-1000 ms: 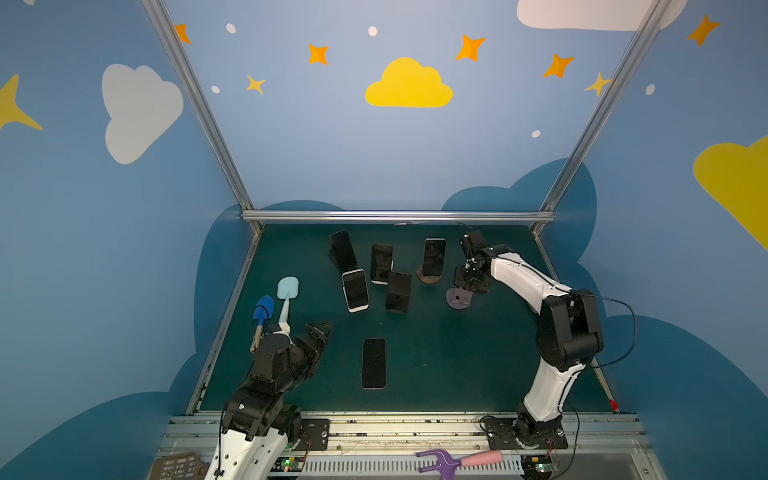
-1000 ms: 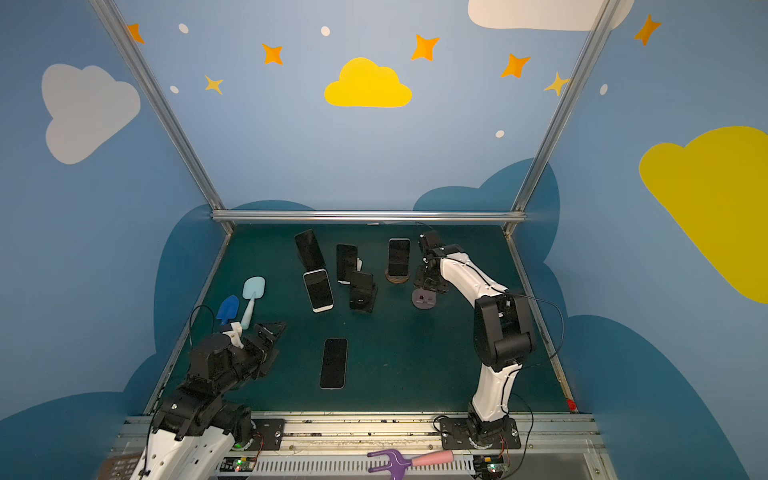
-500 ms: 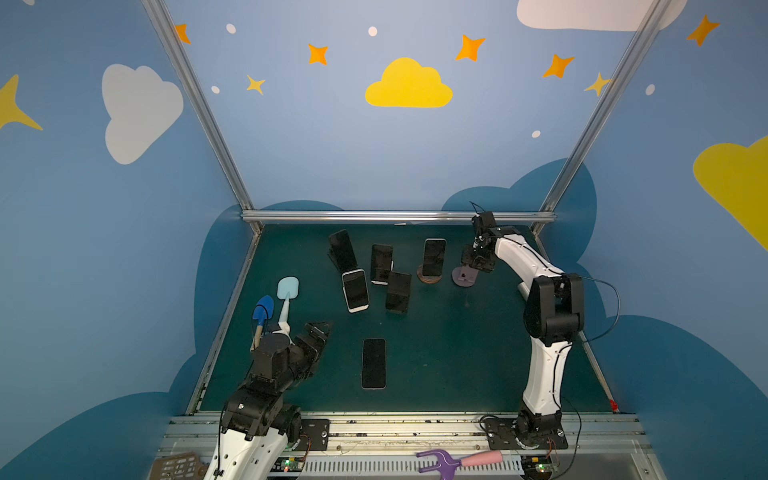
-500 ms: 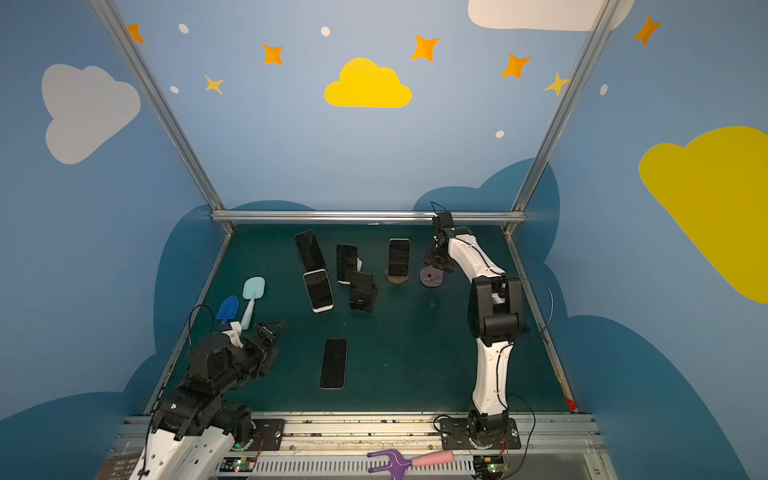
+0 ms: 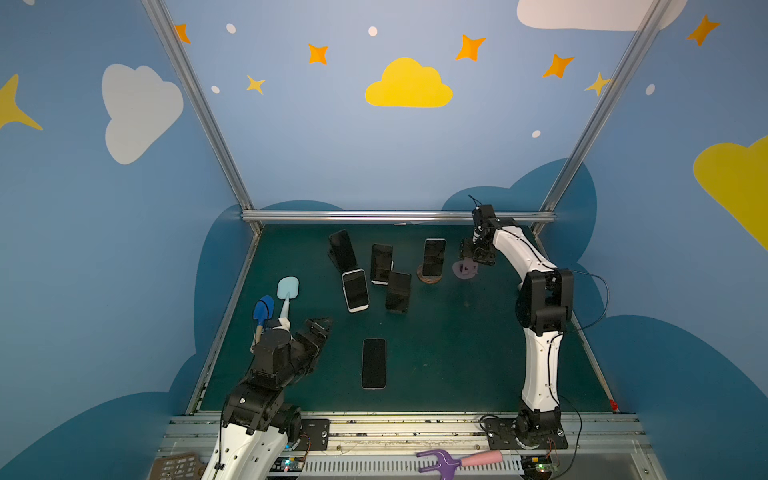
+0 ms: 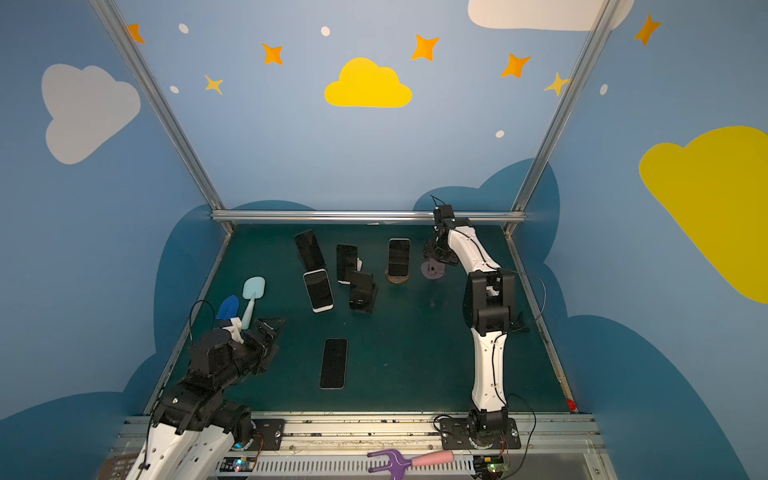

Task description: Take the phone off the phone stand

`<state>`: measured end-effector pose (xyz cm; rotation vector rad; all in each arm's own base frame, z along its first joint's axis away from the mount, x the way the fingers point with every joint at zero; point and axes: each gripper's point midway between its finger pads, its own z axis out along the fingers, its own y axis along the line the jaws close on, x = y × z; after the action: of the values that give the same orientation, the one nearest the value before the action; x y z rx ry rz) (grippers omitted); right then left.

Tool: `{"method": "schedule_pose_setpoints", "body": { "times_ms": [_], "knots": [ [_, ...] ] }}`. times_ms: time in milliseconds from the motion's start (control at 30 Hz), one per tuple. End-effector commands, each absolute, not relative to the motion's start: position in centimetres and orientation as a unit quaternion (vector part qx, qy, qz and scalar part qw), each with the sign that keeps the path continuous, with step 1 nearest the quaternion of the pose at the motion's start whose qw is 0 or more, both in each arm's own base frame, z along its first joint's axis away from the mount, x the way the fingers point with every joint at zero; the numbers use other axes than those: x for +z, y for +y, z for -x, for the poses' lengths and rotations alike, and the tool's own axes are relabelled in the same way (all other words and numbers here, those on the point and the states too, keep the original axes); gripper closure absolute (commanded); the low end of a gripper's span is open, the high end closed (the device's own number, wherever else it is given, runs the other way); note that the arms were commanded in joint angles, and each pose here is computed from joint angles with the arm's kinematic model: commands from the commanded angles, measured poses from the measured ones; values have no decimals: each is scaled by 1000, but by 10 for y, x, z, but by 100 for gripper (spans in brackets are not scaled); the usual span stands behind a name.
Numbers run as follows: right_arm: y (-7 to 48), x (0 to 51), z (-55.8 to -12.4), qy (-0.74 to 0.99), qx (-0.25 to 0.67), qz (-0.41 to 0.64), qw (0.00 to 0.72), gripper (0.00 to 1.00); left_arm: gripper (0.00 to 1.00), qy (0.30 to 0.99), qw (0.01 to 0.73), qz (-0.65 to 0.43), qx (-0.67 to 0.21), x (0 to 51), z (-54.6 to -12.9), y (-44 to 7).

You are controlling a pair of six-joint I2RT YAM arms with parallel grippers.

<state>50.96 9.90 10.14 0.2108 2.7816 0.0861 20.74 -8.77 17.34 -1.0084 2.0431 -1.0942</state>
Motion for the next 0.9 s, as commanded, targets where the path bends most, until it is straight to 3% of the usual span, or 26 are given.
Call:
{"method": "schedule_pose_setpoints", "body": {
  "times_ms": [0,200,367,633,733,867],
  "knots": [
    [91,133,-503,979,21,-76,190,19,0,765,327,355,-425,196,-209,-89],
    [91,198,-485,965,38,-86,244,17,0,761,336,355,-426,197,-206,-87],
    [114,227,-441,959,46,-75,269,20,0,768,328,351,-424,192,-204,-89],
    [225,212,-345,927,78,86,357,22,0,764,301,363,-440,163,-192,-92],
    [250,218,-322,919,113,57,373,21,0,763,302,365,-440,159,-186,-90],
    [286,232,-302,881,119,53,456,16,0,758,293,375,-446,153,-183,-91]
  ]
}}
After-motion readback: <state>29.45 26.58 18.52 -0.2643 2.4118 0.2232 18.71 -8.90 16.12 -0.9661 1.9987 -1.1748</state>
